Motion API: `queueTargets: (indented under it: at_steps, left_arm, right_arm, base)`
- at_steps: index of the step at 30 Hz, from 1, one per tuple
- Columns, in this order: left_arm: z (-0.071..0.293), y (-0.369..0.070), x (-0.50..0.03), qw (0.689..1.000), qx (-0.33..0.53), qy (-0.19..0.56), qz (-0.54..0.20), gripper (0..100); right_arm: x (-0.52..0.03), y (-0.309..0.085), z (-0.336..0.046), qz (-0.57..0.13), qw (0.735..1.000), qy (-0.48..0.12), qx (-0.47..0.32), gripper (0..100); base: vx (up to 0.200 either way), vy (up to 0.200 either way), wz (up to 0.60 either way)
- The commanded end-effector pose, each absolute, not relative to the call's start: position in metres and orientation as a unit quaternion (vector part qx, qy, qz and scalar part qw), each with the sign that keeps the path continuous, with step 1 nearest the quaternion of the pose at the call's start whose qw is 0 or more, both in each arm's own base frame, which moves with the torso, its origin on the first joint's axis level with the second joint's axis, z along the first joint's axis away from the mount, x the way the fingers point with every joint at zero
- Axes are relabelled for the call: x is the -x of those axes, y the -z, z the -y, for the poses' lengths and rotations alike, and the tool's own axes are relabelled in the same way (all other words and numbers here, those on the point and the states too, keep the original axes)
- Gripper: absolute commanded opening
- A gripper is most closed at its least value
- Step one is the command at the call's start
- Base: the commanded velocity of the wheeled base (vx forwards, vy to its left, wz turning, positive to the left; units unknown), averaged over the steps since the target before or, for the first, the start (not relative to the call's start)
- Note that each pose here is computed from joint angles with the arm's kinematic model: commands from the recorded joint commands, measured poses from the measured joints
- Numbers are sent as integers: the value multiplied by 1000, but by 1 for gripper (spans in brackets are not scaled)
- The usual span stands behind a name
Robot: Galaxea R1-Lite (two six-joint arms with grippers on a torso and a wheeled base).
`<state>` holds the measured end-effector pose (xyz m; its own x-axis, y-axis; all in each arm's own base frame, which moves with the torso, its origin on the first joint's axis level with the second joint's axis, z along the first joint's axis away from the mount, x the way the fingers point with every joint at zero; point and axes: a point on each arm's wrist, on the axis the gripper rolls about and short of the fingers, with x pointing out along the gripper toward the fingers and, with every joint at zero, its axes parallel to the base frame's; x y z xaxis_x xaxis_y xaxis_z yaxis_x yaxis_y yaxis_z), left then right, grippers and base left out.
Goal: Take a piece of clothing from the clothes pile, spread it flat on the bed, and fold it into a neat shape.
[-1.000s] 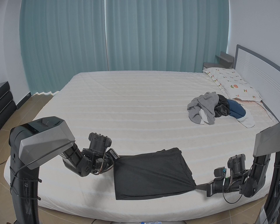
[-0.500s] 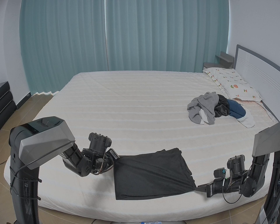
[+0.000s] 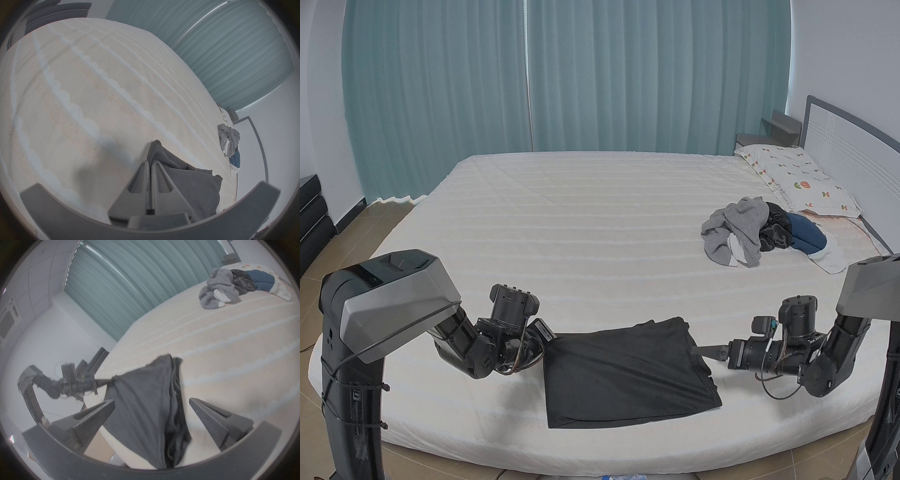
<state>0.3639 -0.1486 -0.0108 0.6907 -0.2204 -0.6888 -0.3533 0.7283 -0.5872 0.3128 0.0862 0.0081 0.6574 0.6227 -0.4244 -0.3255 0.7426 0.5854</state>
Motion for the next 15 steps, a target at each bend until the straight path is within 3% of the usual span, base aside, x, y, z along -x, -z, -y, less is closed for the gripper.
queueTargets:
  at_steps: [1,6,15]
  left_arm:
    - [149,11,-364,843,367,-39,-391,0]
    - [149,11,-364,843,367,-39,-391,0]
    - [149,11,-364,843,368,-40,-391,0]
  right_arm:
    - [-352,18,-109,-317,867,-272,-271,100]
    - [-370,39,-117,-314,867,-261,-285,100]
    - [-389,34,-121,-288,869,-260,-308,100]
  base:
    - [0,0,0]
    - [0,0,0]
    - [0,0,0]
